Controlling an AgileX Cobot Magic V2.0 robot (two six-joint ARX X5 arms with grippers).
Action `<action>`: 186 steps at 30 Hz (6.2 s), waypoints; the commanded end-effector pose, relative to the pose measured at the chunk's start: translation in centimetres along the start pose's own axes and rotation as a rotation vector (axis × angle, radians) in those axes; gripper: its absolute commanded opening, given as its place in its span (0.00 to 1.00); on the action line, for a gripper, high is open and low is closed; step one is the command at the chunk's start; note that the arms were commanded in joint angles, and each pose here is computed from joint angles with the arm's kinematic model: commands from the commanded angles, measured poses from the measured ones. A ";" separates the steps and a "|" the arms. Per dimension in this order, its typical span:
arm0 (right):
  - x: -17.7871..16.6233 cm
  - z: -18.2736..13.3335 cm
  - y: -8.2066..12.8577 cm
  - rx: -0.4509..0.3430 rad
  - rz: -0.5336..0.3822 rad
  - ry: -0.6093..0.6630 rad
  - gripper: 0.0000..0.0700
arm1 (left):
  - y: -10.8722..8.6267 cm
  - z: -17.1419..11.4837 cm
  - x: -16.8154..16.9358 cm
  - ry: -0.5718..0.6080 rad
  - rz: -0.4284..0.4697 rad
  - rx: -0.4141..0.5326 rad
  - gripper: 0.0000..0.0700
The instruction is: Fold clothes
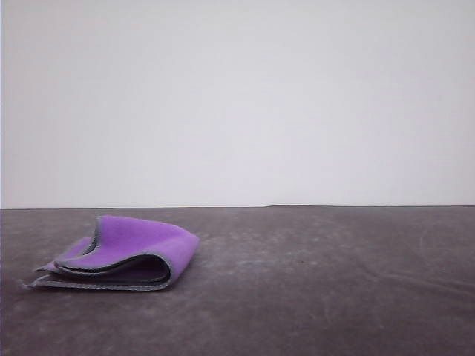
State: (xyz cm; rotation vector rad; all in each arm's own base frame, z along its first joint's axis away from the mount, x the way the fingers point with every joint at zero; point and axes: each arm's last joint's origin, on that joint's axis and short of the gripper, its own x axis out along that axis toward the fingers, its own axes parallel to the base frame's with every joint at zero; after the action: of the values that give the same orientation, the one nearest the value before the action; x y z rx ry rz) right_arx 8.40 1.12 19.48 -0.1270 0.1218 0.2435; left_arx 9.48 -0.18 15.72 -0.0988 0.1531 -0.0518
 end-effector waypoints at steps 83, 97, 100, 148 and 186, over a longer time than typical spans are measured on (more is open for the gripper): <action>1.5 -4.2 -0.7 0.144 -0.185 0.020 0.01 | 0.1 -0.7 0.2 0.026 0.006 -0.002 0.02; 1.5 -4.2 -0.7 0.144 -0.185 0.020 0.01 | 0.1 -0.7 0.2 0.026 0.006 -0.003 0.02; 1.5 -4.2 -0.7 0.144 -0.185 0.020 0.01 | 0.1 -0.7 0.2 0.026 0.006 -0.002 0.02; 1.5 -4.2 -0.7 0.144 -0.185 0.020 0.02 | 0.1 -0.7 0.2 0.026 0.006 -0.003 0.02; 1.5 -4.2 -0.7 0.144 -0.185 0.020 0.02 | 0.1 -0.7 0.2 0.026 0.006 -0.003 0.02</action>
State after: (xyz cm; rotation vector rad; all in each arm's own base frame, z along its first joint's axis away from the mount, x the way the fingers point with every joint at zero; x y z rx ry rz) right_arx 9.58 0.19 15.24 -0.0144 0.1561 0.0520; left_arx 9.48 -0.18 15.71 -0.0988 0.1535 -0.0518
